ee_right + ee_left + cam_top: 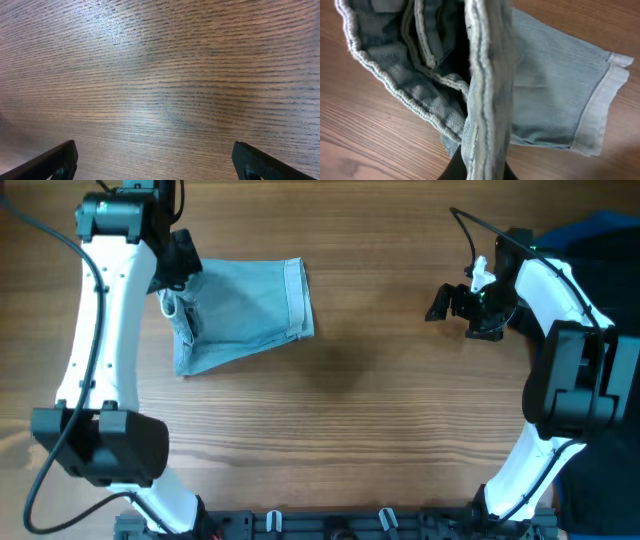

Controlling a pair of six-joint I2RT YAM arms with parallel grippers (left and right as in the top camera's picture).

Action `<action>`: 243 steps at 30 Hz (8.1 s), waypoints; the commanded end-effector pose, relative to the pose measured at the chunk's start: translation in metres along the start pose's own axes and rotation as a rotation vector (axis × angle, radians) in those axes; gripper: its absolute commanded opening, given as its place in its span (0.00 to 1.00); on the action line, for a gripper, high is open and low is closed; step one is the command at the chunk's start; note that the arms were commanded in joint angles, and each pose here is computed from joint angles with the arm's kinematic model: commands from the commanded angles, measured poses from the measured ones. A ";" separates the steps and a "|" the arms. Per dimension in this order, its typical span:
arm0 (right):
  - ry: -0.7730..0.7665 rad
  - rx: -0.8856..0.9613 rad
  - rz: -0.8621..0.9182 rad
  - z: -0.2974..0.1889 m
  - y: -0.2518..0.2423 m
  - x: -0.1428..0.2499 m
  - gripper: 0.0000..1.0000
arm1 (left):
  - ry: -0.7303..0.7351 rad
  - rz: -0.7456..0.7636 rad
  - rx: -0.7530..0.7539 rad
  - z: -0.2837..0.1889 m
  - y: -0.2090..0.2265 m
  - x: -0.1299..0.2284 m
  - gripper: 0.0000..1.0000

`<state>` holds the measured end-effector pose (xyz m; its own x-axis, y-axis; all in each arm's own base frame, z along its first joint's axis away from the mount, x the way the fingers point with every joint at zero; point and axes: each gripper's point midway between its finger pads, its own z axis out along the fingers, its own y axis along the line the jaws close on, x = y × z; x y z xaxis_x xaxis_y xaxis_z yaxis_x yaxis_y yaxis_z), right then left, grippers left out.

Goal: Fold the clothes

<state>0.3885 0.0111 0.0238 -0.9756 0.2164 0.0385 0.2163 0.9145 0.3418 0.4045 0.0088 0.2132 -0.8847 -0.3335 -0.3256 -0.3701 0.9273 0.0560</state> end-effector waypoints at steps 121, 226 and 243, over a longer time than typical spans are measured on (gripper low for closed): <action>-0.085 0.082 0.040 -0.020 0.089 0.015 1.00 | 0.017 -1.060 0.160 0.306 0.132 -0.025 0.04; -0.065 0.066 -0.005 -0.020 0.092 0.019 1.00 | -0.198 -0.736 0.262 0.173 0.049 -0.079 0.04; -0.059 0.069 -0.006 -0.020 0.092 0.021 1.00 | -0.241 -0.825 0.255 0.299 0.028 -0.078 0.04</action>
<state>0.3847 0.0896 0.0670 -0.9694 0.2453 0.0031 0.2371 0.9339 0.2676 0.5538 0.1011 0.0108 -0.2841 -0.8898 -0.3570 -0.7151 0.4447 -0.5393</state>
